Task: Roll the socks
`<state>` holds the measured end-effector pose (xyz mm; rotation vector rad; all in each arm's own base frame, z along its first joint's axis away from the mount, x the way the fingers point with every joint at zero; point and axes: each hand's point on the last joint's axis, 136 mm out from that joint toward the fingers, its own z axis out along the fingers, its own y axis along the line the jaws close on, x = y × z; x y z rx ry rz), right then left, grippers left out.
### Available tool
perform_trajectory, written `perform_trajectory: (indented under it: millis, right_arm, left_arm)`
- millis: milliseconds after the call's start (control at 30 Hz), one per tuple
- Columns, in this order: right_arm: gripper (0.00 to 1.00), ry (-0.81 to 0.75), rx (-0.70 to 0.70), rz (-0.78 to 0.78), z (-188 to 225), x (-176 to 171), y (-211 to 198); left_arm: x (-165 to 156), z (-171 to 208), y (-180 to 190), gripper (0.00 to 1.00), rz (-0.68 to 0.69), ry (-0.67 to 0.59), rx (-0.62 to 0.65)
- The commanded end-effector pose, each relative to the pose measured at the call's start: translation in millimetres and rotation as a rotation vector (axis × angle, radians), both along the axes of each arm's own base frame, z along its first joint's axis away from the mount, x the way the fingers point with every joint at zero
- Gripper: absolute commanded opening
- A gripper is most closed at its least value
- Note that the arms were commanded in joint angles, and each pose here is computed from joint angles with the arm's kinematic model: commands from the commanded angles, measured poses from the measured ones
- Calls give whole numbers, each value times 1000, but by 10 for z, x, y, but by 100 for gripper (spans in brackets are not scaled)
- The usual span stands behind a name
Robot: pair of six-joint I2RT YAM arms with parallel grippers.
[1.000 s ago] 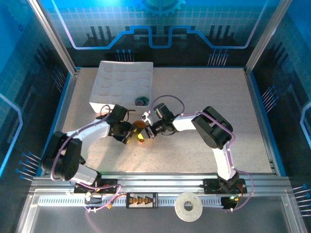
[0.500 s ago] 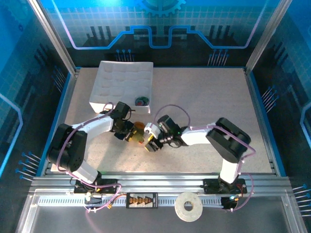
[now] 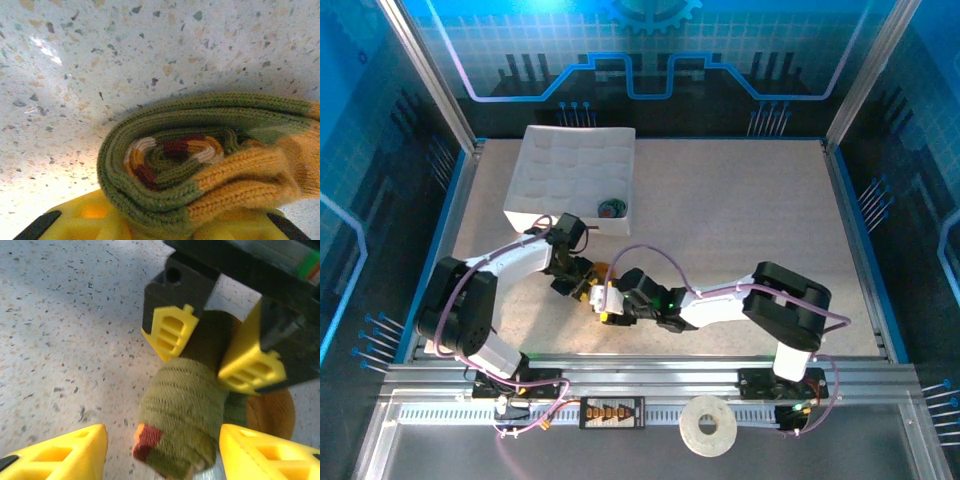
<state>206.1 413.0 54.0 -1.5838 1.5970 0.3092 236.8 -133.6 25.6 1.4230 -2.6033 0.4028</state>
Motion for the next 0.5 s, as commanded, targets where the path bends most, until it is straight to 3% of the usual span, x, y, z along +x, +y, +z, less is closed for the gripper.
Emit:
perform_trajectory:
  millis: [0,133,267,367,467]
  right_arm:
    - [59,-97,-31,-15,32,134,141]
    - [53,-96,-108,-60,-189,236,119]
    - [22,-34,-153,-122,-389,310,-3]
    - [9,82,-171,-152,-527,284,-135]
    - [3,206,-167,-159,-634,204,-235]
  left_arm:
    - [-559,-252,240,30,11,253,118]
    - [-522,-235,217,30,10,244,108]
    - [-463,-155,200,32,3,211,97]
    - [-388,-33,185,40,11,161,85]
    - [-300,130,176,53,27,100,72]
